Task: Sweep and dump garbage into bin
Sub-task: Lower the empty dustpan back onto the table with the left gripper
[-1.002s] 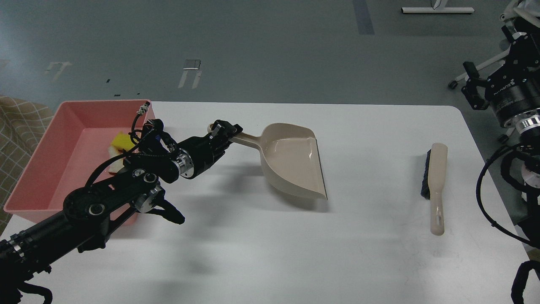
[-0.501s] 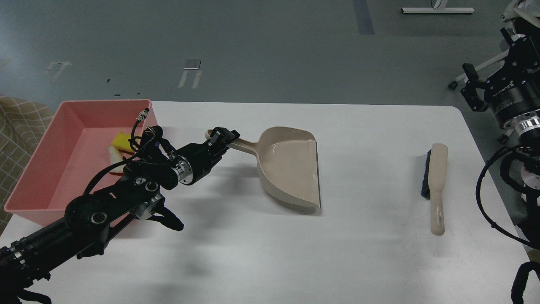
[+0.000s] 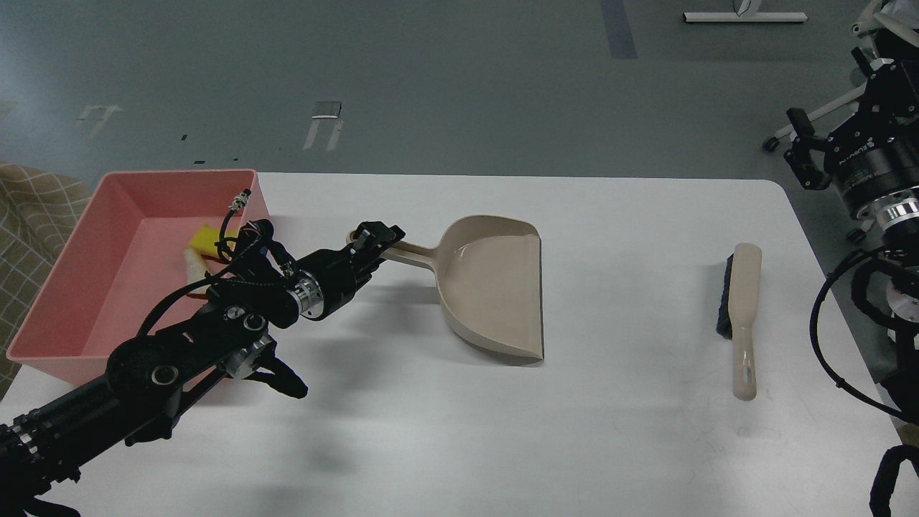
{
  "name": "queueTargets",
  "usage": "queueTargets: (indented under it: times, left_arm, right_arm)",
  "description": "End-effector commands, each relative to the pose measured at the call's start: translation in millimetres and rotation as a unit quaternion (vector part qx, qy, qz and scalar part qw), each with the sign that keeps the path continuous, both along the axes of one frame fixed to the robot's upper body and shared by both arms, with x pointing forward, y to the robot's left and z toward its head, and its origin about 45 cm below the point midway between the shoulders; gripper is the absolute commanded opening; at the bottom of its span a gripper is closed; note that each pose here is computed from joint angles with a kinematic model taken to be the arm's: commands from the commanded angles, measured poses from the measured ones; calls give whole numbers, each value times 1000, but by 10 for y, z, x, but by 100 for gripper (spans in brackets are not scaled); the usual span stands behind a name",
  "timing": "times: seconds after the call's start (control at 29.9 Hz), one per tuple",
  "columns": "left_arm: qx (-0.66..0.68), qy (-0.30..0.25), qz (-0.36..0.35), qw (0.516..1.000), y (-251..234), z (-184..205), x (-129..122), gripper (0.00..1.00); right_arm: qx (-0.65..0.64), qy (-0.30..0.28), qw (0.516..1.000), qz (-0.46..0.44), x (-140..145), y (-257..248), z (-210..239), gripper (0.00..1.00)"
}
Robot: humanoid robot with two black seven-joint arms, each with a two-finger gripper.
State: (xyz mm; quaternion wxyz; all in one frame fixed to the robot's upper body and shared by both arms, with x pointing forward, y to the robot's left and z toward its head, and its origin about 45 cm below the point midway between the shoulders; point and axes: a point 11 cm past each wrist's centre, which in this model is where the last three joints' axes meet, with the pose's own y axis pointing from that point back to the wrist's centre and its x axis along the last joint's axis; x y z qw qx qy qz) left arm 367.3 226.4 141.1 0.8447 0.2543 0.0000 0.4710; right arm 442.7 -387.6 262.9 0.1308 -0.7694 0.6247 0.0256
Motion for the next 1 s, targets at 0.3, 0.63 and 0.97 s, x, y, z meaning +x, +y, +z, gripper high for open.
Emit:
queueTargets:
  times: [0.3,0.63,0.97]
  left_arm:
    - [28,9,4,1000,242,-31,-50,58]
    - [55,7,17,998,507,0,-46,65]
    - [67,-2,28,997,653,92,8,65]
  right_arm:
    - [0,2,1000,0,-11,-4,-19,99]
    - [1,7,1000,-1,-35,-11,-70,99]
    - [0,7,1000,-2,-39,-20,-72,99]
